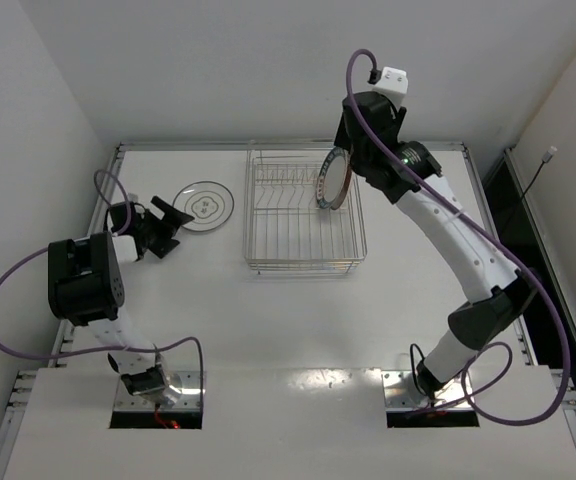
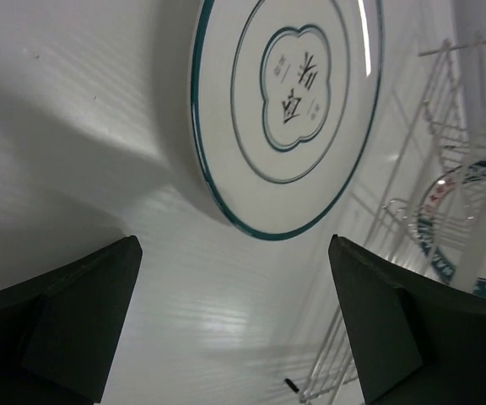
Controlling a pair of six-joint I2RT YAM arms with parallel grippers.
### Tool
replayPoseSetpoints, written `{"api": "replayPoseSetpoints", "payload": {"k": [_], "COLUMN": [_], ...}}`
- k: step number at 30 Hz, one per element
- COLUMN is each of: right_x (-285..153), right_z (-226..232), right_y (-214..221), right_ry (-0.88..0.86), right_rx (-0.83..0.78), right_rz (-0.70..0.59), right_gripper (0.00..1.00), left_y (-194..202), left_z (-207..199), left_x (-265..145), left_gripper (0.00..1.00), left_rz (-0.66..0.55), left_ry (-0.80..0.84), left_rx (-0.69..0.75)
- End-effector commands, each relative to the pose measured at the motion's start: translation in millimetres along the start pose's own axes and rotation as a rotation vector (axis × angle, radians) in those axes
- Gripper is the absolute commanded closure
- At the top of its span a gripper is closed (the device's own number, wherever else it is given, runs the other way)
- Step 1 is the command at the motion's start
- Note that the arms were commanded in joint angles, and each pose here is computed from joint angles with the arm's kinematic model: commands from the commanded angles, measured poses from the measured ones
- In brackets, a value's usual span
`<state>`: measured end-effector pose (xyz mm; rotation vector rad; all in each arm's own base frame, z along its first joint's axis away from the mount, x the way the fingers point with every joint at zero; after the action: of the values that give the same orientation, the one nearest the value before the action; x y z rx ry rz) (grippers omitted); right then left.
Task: Load the plates into the dish rack
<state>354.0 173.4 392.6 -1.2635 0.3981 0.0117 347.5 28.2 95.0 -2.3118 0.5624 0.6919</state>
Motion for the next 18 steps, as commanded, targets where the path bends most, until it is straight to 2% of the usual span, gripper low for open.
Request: {"api": "replayPoseSetpoints", "payload": {"k": [1,5,12,18], "right_x": [-2.4,1.7,6.3,3.0], "right_z": [-1.8,-6.1,-16.9,-27.4], "right_y": [-9.4,-11.6,-11.1,-16.6], "right_ry": [-0.038,-0.042,-0.037,-0.069], "right_rx": [0.048,0.063,0.076,0.118], "right_rz": [-0.046,-0.052,-0.042,-0.057], "right_gripper": [0.45,0.45,0.44,0.44], "left_y": [9.5,-0.2,2.6,-0.2], "left_z": [18.4,26.0,37.6,31.4], "left_x": [8.4,21.6,38.9,49.0], "left_gripper": [0.06,0.13,0.33,0.42], "left_rz": [0.032,0.03,0.076,0.122], "left_ry": [0.074,0.083,0.047,0.031], "left_rx": [-0.112,-0.159,-0.199,-0.198]}}
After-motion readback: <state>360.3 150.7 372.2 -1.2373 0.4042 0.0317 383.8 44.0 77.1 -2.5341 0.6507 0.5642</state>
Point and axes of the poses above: each gripper's point midway between its finger pads, its own x axis out along the fingers, its own z axis along the line the jaws close on, y = z × x, the point moved 9 cm from there along -x, back along the fingers, and after that the axes turned 8 degrees about x, right-handed, at the moved point
